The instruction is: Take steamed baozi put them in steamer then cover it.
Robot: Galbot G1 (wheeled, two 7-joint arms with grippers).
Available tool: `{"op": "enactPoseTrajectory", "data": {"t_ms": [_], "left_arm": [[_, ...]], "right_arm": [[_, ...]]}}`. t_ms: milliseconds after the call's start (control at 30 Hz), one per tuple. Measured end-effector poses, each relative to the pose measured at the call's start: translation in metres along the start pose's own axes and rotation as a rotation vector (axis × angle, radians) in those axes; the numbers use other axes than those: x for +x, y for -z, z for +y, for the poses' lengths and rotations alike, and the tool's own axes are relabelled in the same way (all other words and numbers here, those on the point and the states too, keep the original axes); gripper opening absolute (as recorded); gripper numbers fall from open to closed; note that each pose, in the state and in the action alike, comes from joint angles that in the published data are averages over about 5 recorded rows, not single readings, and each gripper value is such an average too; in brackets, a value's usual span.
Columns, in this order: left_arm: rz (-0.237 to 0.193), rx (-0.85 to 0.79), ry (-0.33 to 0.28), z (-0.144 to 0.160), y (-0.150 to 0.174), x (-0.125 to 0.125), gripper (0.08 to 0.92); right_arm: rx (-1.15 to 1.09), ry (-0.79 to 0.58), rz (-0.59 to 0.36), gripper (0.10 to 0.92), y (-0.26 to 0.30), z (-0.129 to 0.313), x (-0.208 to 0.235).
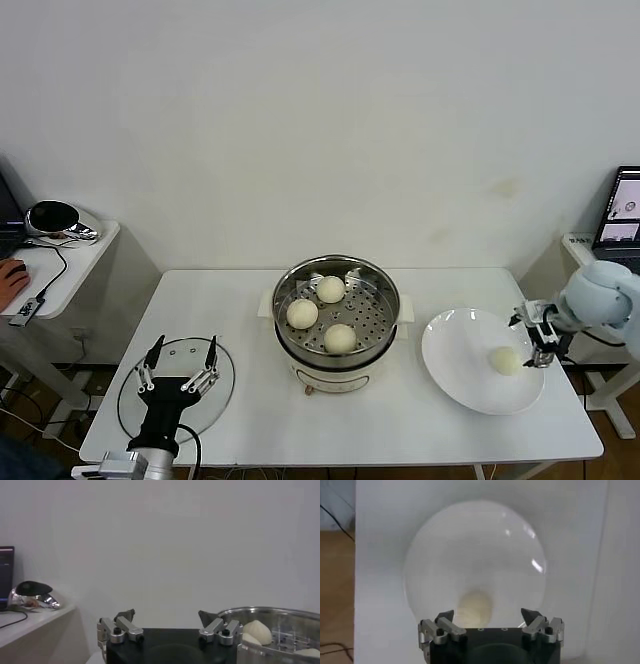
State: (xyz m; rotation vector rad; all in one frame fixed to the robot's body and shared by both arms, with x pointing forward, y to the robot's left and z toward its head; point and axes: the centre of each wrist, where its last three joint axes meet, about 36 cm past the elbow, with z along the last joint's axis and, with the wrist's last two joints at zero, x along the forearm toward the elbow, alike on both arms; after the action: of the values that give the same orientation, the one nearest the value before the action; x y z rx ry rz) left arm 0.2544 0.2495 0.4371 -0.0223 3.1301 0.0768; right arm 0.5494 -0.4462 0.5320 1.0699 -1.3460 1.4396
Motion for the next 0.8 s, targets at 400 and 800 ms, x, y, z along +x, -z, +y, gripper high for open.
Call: {"op": "enactPoseTrajectory", "data": {"t_ms": [400,800], "left_arm": [[-0.003,-0.001,0.011,0.002,0.001,0.0,0.823],[0.0,-0.001,0.018,0.003,-0.001,0.0,0.823]], "right_arm": [[-0.06,0.03,0.023,0.823,-0.015,-0.001,-0.054],[-0.092,0.023,0.005,0.808,-0.004,-0.01,-0.084]]}}
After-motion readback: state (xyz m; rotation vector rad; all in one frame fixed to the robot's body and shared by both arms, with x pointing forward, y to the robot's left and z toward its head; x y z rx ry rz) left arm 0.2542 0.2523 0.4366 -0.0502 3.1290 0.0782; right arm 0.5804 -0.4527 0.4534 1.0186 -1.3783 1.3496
